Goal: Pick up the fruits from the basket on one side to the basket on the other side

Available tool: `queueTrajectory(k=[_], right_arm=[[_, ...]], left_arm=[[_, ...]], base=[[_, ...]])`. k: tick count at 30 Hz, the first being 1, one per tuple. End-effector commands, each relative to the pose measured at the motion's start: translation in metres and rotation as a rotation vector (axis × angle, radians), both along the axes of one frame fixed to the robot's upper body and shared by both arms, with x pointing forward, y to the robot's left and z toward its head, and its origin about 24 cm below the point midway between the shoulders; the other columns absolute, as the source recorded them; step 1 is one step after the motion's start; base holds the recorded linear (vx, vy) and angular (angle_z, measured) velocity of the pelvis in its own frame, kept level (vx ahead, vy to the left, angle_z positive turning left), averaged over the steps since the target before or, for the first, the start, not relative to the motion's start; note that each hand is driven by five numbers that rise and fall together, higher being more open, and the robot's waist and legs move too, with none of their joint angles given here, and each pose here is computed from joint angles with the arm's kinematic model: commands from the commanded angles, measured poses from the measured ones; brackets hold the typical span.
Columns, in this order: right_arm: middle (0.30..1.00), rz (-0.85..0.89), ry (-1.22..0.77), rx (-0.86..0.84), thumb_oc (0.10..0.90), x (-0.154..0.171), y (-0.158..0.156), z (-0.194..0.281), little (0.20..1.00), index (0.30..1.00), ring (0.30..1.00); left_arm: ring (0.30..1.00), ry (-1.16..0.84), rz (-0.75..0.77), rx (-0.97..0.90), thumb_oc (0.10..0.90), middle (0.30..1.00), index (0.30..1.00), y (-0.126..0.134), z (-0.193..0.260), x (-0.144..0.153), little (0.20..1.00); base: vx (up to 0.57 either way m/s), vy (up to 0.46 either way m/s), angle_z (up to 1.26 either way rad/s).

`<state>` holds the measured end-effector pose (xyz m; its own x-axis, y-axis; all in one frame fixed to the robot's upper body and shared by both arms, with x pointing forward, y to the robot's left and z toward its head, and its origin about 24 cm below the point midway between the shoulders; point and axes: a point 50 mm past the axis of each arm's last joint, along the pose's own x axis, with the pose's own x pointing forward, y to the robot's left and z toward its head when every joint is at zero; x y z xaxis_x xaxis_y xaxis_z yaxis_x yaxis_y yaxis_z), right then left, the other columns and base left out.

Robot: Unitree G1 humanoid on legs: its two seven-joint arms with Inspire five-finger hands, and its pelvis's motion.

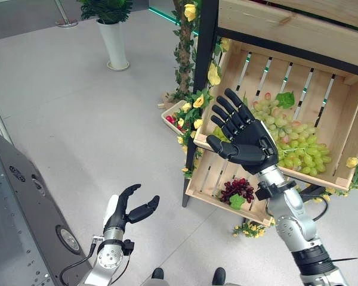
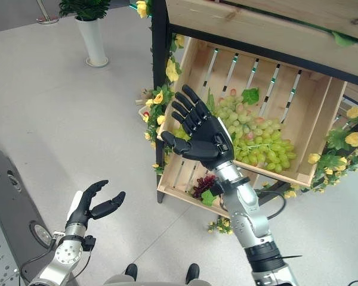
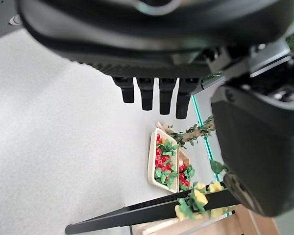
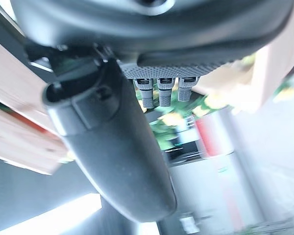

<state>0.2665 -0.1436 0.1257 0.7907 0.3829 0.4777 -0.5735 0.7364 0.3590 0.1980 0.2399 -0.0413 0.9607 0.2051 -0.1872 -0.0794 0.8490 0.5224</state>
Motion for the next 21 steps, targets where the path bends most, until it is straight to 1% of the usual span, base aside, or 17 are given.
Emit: queueTrajectory(k=[1,5,8,11,12,13,16,19,21], right_arm=[[0.9,0.09,-0.164,0.037,0.8,-0.013,-0.003,0.015,0.9,0.9,0.9],[0.9,0.134,-0.098,0.011,0.8,-0.027,-0.008,-0.011,0.9,0.9,0.9],[0.9,0.169,-0.01,-0.06,0.8,-0.03,-0.008,-0.031,0.9,0.9,0.9],[0.9,0.204,0.068,-0.156,0.8,-0.03,-0.002,-0.048,0.9,0.9,0.9],[0.9,0.212,0.131,-0.209,0.8,-0.03,0.001,-0.058,0.9,0.9,0.9],[0.9,0.193,0.139,-0.263,0.8,-0.03,0.001,-0.063,0.9,0.9,0.9],[0.9,0.153,0.159,-0.351,0.8,-0.028,-0.004,-0.07,0.9,0.9,0.9],[0.9,0.181,0.185,-0.403,0.8,-0.029,-0.007,-0.075,0.9,0.9,0.9],[0.9,0.15,0.198,-0.433,0.8,-0.029,-0.011,-0.078,0.9,0.9,0.9]], left_arm=[[0.9,-0.245,-0.079,-0.039,0.8,0.9,0.9,-0.009,0.038,0.026,0.9],[0.9,-0.293,-0.13,-0.079,0.8,0.9,0.9,-0.016,0.05,0.035,0.9],[0.9,-0.333,-0.123,-0.142,0.8,0.9,0.9,-0.014,0.063,0.04,0.9],[0.9,-0.351,-0.116,-0.202,0.8,0.9,0.9,-0.012,0.069,0.038,0.9],[0.9,-0.36,-0.108,-0.235,0.8,0.9,0.9,-0.011,0.072,0.038,0.9],[0.9,-0.365,-0.115,-0.266,0.8,0.9,0.9,-0.012,0.076,0.039,0.9],[0.9,-0.389,-0.165,-0.311,0.8,0.9,0.9,-0.02,0.088,0.043,0.9],[0.9,-0.433,-0.191,-0.362,0.8,0.9,0.9,-0.026,0.098,0.045,0.9],[0.9,-0.46,-0.221,-0.392,0.8,0.9,0.9,-0.028,0.107,0.048,0.9]], base=[[-0.02,-0.142,0.15],[-0.04,-0.252,0.76],[-0.1,-0.351,0.91],[-0.08,-0.313,0.69],[-0.07,-0.237,0.29],[-0.09,-0.223,0.31],[-0.1,-0.139,0.56],[-0.1,-0.047,1.13],[-0.08,0.011,0.81]])
